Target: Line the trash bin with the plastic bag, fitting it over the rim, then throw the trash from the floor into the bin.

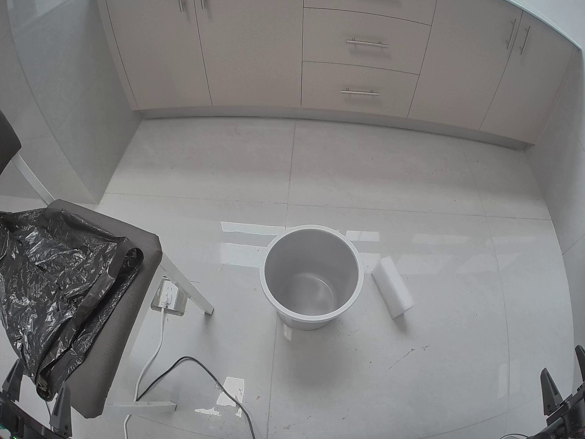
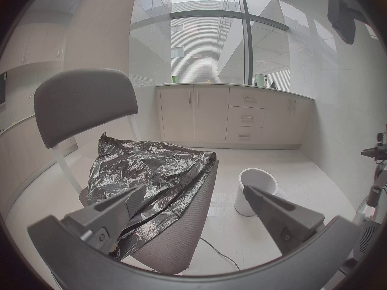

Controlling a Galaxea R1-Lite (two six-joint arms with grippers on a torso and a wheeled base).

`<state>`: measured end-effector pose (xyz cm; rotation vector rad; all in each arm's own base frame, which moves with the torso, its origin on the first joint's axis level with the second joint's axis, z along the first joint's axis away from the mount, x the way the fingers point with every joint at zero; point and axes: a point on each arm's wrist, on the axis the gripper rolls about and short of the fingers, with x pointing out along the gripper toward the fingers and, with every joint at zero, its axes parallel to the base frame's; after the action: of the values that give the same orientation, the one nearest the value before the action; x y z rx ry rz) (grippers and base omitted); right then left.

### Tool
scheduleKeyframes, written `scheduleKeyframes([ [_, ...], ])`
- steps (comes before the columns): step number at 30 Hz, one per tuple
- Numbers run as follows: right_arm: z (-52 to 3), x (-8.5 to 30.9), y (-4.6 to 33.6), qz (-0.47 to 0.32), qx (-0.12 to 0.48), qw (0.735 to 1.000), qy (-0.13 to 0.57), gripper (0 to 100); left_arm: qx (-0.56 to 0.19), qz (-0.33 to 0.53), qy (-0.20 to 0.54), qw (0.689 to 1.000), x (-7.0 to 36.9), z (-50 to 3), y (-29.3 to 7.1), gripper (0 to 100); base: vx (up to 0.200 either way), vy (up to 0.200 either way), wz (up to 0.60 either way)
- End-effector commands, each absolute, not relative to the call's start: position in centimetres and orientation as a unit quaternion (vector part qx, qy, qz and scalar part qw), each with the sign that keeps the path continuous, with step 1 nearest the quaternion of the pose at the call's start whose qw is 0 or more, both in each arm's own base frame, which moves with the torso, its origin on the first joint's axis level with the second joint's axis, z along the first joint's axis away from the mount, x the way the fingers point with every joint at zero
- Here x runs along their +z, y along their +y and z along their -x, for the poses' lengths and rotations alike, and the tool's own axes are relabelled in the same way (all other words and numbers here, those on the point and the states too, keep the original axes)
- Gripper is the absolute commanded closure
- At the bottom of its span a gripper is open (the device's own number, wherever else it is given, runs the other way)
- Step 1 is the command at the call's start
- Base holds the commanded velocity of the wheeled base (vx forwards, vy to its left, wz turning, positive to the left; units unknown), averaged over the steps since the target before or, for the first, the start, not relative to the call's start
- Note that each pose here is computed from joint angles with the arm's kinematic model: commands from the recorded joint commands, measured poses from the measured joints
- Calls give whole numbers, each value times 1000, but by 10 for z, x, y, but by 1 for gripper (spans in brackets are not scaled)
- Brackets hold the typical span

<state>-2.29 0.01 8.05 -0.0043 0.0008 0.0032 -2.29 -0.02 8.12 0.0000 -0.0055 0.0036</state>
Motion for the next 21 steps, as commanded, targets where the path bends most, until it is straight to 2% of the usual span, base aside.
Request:
scheduleKeyframes([
  [1,26,87,0,-8,6,1000,-24,0,1,-5,-3,1000,76,23,0,0,0,0,0],
  [3,40,146,-1,-83,27,991,-98,0,-8,0,-35,999,92,27,0,0,0,0,0],
  [4,44,168,-1,-118,39,987,-106,0,-11,13,-66,998,113,32,0,0,0,0,0],
  [5,40,180,-2,-145,41,985,-79,0,-28,59,-98,993,157,40,1,0,0,0,0],
  [6,39,183,-2,-141,40,987,-70,0,-30,69,-99,992,164,40,1,0,0,0,0],
  [7,34,188,-1,-106,41,992,-53,0,-39,99,-85,991,190,38,2,0,0,0,0],
  [9,20,189,-1,-67,45,997,-19,0,-42,88,-51,994,200,33,1,0,0,0,0],
  [12,-12,201,2,-66,68,995,9,0,-49,41,30,998,196,6,0,0,0,0,0],
  [13,-12,201,2,-66,68,995,9,0,-49,41,30,998,196,6,0,0,0,0,0],
  [15,-57,216,9,-81,85,993,12,0,-68,-21,102,992,198,-31,-4,0,0,0,0],
  [21,-143,229,24,-125,93,988,-6,0,-101,-119,192,969,197,-111,-16,0,0,0,0],
])
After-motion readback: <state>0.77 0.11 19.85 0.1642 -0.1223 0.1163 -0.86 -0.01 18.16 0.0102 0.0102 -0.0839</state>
